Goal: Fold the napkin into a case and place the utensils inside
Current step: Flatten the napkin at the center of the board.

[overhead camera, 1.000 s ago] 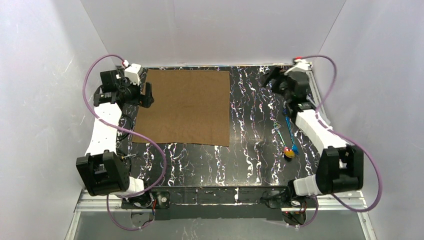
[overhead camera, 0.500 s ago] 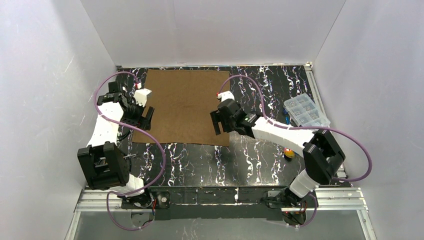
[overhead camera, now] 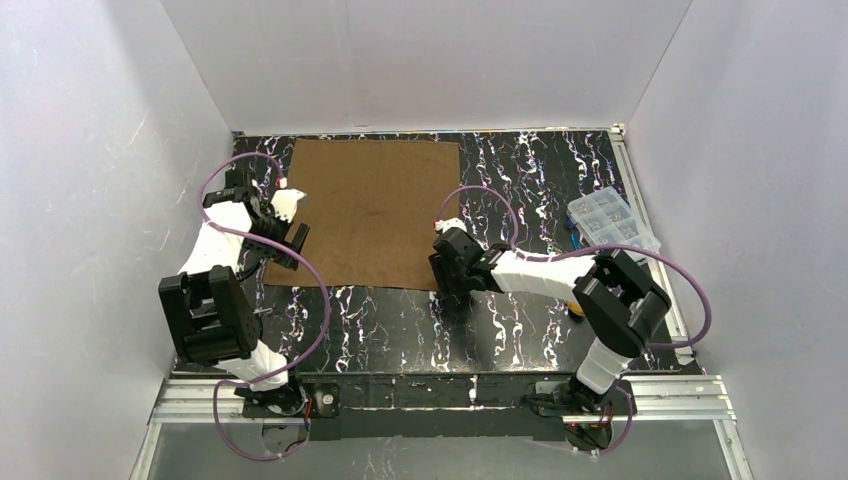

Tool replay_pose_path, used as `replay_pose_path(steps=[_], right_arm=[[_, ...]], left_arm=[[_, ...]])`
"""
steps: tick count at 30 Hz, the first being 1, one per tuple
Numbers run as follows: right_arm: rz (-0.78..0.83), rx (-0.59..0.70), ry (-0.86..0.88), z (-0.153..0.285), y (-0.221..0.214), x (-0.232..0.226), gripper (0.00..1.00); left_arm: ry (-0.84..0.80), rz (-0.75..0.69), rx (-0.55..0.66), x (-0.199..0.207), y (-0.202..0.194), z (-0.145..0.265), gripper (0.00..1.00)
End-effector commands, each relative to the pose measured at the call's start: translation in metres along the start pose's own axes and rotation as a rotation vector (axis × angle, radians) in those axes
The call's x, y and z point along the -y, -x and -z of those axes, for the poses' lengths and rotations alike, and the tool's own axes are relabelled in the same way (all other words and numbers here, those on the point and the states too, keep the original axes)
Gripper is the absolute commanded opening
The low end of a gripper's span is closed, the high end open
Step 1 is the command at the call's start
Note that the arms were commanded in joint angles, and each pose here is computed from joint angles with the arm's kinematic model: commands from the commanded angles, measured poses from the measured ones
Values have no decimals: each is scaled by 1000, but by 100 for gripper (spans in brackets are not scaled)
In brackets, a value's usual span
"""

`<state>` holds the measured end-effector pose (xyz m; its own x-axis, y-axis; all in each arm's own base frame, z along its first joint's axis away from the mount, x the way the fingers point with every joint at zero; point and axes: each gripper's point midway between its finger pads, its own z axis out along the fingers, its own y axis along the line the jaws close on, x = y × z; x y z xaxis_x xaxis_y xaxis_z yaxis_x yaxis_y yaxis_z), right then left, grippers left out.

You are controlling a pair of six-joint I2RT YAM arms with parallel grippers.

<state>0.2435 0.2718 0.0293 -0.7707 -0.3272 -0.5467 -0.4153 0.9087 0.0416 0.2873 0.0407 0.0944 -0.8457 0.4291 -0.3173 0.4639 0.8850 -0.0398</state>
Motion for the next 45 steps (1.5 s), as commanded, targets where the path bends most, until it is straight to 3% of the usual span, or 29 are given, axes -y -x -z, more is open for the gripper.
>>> replay_pose_path(steps=[1,7,12,15,24,29,37,45], right_arm=[[-22,18,76,-10,8,-18,62],[-49,0,50,-16,1,-11,37],[-82,-17,-13,-14,-5,12,10],[-110,-8,-56,-7,-3,30,2],[-192,-22,-213,18,-23,91,1],[-219,-15,-243,32,-33,104,1],[-254,-49,-277,49,-55,120,1],[-293,-63,-240,58,-59,114,1]], left_arm=[[5,-18,-29,1,-9,1,85],[13,-68,-68,2,-17,-3,86],[0,-89,-83,8,-19,-6,87],[-12,-140,-94,18,-22,-6,93],[47,-412,-148,44,-27,-16,94],[57,-512,-140,62,-18,-18,94],[91,-724,-218,81,-37,-30,94],[78,-779,-244,86,-45,-36,92]])
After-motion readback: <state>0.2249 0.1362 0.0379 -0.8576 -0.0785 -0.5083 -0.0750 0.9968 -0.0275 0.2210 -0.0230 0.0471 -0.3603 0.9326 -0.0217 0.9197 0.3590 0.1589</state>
